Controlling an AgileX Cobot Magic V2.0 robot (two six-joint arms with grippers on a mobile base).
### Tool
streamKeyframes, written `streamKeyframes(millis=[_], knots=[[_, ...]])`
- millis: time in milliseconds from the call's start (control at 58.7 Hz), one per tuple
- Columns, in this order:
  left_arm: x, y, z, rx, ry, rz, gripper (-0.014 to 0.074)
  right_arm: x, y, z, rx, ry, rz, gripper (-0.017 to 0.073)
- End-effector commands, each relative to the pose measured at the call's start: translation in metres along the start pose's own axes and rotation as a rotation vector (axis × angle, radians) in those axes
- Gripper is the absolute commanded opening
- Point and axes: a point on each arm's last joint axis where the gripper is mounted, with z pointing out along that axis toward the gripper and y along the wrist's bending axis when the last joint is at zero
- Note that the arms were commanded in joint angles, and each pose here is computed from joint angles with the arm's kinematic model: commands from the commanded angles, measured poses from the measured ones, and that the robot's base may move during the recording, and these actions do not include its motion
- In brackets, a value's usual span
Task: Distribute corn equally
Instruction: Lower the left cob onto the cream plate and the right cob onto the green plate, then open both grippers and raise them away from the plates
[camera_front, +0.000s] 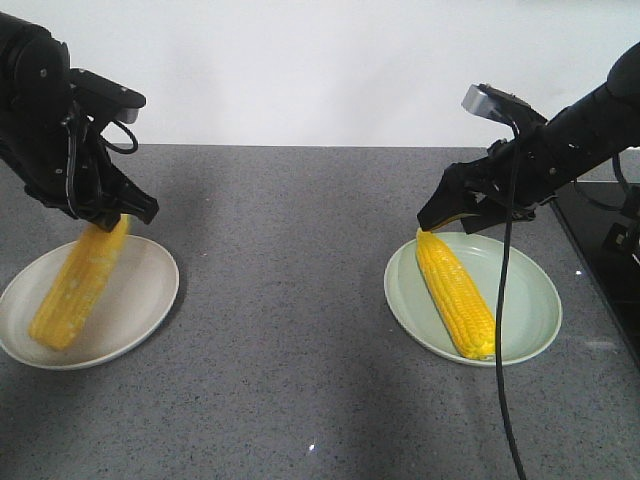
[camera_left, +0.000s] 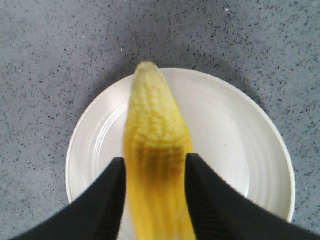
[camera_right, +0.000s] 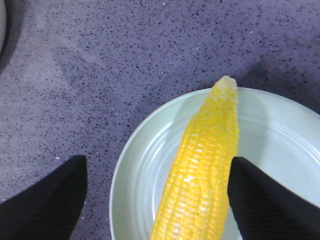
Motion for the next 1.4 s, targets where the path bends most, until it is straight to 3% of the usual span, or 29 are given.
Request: streamKeyframes(millis=[0,119,273,341,443,630,733,818,903,1091,1261,1380], knots=[[0.000,0.006,-0.025,-0.013,-0.078,-0.026,0.0411,-0.004,0.020,-0.027,-0.051,-0.072,-0.019,0.0560],[0.001,0.006,-0.025,-0.013,-0.059,-0.026,0.0454,-0.005,0.022,-0.027,-0.068,-0.083,-0.013,0.0560],[0.002,0.006,-0.026,-0.012,-0.055,-0.026,0.0446,-0.007,0.029,-0.032,-0.111,-0.117,-0.023,0.0549],[0.002,0.006,-0.028,0.002,-0.068,-0.050,0.0430,-0.009,0.036,-0.038,-0.146,-0.154,-0.044,0.0503],[0.002,0.005,-0.040,0.034,-0.134,-0.070,0.0390,-0.011,0.051,-0.054,-0.181,-0.232,-0.090,0.0367],[0.005,0.006,-0.088,0.114,-0.373,-0.118,0.0246,-0.005,0.088,-0.100,-0.156,-0.402,-0.291,-0.0016],[0.013,0.007,-0.122,0.164,-0.522,-0.134,0.0138,0.006,0.112,-0.129,-0.136,-0.475,-0.390,-0.0007],[0.025,0.006,-0.152,0.216,-0.631,-0.116,0.0059,0.018,0.131,-0.152,-0.096,-0.543,-0.473,-0.0005],[0.042,0.004,-0.180,0.273,-0.735,-0.087,-0.0010,0.032,0.146,-0.169,-0.047,-0.615,-0.520,-0.0005],[0.088,-0.008,-0.199,0.379,-0.925,-0.045,-0.0008,0.089,0.166,-0.178,0.069,-0.740,-0.584,-0.0005],[0.151,-0.027,-0.161,0.415,-1.028,-0.012,-0.0008,0.163,0.154,-0.137,0.184,-0.764,-0.540,-0.0005],[0.192,-0.036,-0.115,0.399,-1.058,-0.068,-0.0006,0.211,0.139,-0.106,0.299,-0.809,-0.493,-0.0005]])
